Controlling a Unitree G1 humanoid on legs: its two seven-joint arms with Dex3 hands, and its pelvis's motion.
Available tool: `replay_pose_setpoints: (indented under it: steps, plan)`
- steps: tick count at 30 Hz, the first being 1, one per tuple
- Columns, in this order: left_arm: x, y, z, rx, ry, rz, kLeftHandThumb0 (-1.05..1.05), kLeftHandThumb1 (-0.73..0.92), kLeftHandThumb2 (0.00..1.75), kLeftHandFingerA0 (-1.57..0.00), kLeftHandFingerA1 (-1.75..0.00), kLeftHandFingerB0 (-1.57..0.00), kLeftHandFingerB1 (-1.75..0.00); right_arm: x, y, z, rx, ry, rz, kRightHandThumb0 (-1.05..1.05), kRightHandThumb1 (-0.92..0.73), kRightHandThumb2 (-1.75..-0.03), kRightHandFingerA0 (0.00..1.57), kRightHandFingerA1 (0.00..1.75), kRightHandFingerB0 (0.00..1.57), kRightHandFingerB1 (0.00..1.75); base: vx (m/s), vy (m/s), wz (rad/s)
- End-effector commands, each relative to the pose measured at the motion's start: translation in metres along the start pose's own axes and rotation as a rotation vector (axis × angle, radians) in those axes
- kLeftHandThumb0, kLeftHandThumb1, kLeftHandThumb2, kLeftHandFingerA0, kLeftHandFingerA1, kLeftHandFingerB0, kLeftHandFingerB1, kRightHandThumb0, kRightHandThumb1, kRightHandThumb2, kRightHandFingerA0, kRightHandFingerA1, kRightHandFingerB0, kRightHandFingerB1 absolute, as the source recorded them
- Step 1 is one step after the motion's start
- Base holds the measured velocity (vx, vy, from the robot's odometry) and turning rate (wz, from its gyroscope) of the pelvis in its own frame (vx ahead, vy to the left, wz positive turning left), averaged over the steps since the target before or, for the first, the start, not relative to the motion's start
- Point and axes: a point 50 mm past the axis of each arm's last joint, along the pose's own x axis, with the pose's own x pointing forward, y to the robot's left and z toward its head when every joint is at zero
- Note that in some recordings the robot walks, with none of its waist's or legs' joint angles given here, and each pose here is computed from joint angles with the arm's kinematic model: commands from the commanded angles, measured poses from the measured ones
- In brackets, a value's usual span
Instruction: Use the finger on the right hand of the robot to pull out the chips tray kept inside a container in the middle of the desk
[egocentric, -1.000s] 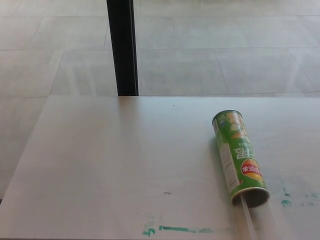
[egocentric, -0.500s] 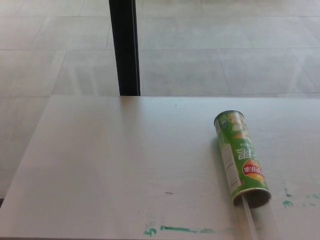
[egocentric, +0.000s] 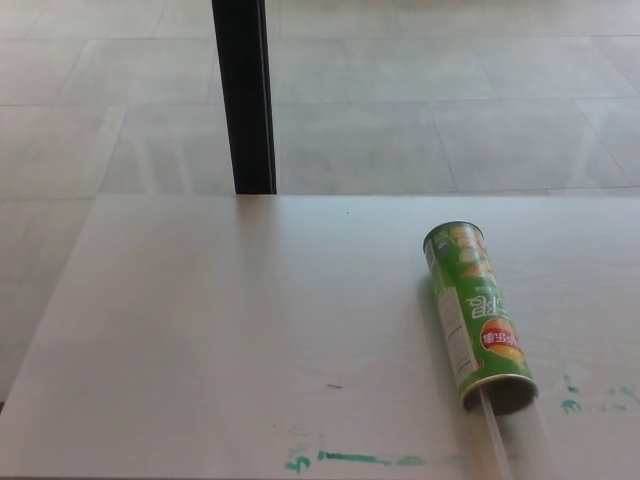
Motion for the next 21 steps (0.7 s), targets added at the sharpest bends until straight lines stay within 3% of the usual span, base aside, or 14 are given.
replay_pose_setpoints:
  steps: [1,4,5,6,7,8,9,10,11,12,13,14,15,21]
  plan:
    - [0.003,0.002,0.007,0.005,-0.012,0.037,-0.67,0.74,0.62,-0.43,-0.65,-0.38,-0.41,-0.016,0.034,-0.06,0.109,0.134,-0.28,-0.3,-0.37,-0.82,1.22,1.36,0.5,0.78,0.0,0.0,0.0]
    - [0.005,0.001,0.006,-0.018,-0.011,0.038,-0.67,0.73,0.61,-0.42,-0.71,-0.37,-0.44,-0.02,0.045,-0.07,0.131,0.197,-0.266,-0.21,-0.52,-0.61,0.86,1.75,0.45,0.83,0.0,0.0,0.0]
    - [0.005,0.001,0.006,-0.025,-0.008,0.036,-0.67,0.57,0.97,-0.42,-0.7,-0.31,-0.54,-0.022,0.049,-0.074,0.125,0.212,-0.268,-0.19,-0.5,-0.61,0.86,1.72,0.49,0.85,0.0,0.0,0.0]
    - [0.005,0.001,0.006,-0.012,-0.007,0.034,-0.68,0.58,0.98,-0.42,-0.71,-0.31,-0.55,-0.025,0.054,-0.078,0.114,0.225,-0.254,-0.21,-0.5,-0.57,0.84,1.7,0.5,0.84,0.0,0.0,0.0]
    - [0.005,0.001,0.006,-0.019,-0.006,0.032,-0.66,0.73,0.62,-0.41,-0.71,-0.36,-0.45,-0.026,0.058,-0.082,0.094,0.247,-0.224,-0.3,-0.52,-0.55,0.81,1.7,0.5,0.86,0.0,0.0,0.0]
    - [0.004,0.001,0.005,-0.021,-0.007,0.029,-0.68,0.56,0.97,-0.38,-0.69,-0.31,-0.56,-0.028,0.061,-0.085,0.084,0.26,-0.205,-0.3,-0.51,-0.56,0.79,1.64,0.55,0.87,0.0,0.0,0.0]
    - [0.004,0.001,0.005,-0.018,-0.009,0.025,-0.68,0.56,0.97,-0.38,-0.69,-0.31,-0.56,-0.03,0.065,-0.087,0.081,0.266,-0.194,-0.3,-0.51,-0.56,0.79,1.64,0.55,0.87,0.0,0.0,0.0]
    - [0.004,0.002,0.005,-0.011,0.0,0.031,-0.68,0.72,0.62,-0.39,-0.69,-0.36,-0.46,-0.031,0.07,-0.092,0.07,0.311,-0.142,-0.32,-0.53,-0.56,0.73,1.42,0.54,0.85,0.0,0.0,0.0]
    - [0.005,0.001,0.008,-0.01,-0.012,0.028,-0.68,0.73,0.62,-0.38,-0.69,-0.36,-0.46,-0.031,0.08,-0.095,0.024,0.321,-0.095,-0.32,-0.52,-0.55,0.73,0.99,0.58,0.75,0.0,0.0,0.0]
    - [0.006,0.001,0.009,-0.008,-0.018,0.026,-0.69,0.73,0.61,-0.37,-0.68,-0.36,-0.47,-0.032,0.087,-0.097,-0.003,0.338,-0.057,-0.32,-0.53,-0.55,0.72,0.95,0.59,0.69,0.0,0.0,0.0]
    - [0.005,0.001,0.009,-0.009,-0.018,0.028,-0.69,0.56,0.97,-0.39,-0.69,-0.32,-0.56,-0.033,0.096,-0.098,0.013,0.353,-0.034,-0.26,-0.52,-0.55,0.72,1.07,0.63,0.71,0.0,0.0,0.0]
    - [0.005,0.002,0.009,-0.013,-0.017,0.031,-0.69,0.56,0.97,-0.39,-0.69,-0.32,-0.56,-0.032,0.1,-0.096,0.052,0.347,-0.043,-0.26,-0.52,-0.55,0.72,1.07,0.63,0.71,0.0,0.0,0.0]
    - [0.005,0.002,0.01,-0.018,-0.02,0.027,-0.68,0.72,0.62,-0.35,-0.67,-0.35,-0.46,-0.032,0.104,-0.096,0.037,0.344,-0.024,-0.27,-0.51,-0.55,0.77,0.97,0.64,0.68,0.0,0.0,0.0]
    - [0.006,0.002,0.011,-0.012,-0.017,0.027,-0.68,0.73,0.62,-0.34,-0.64,-0.35,-0.46,-0.033,0.113,-0.098,0.12,0.359,0.029,-0.26,-0.53,-0.55,0.89,1.06,0.61,0.63,0.0,0.0,0.0]
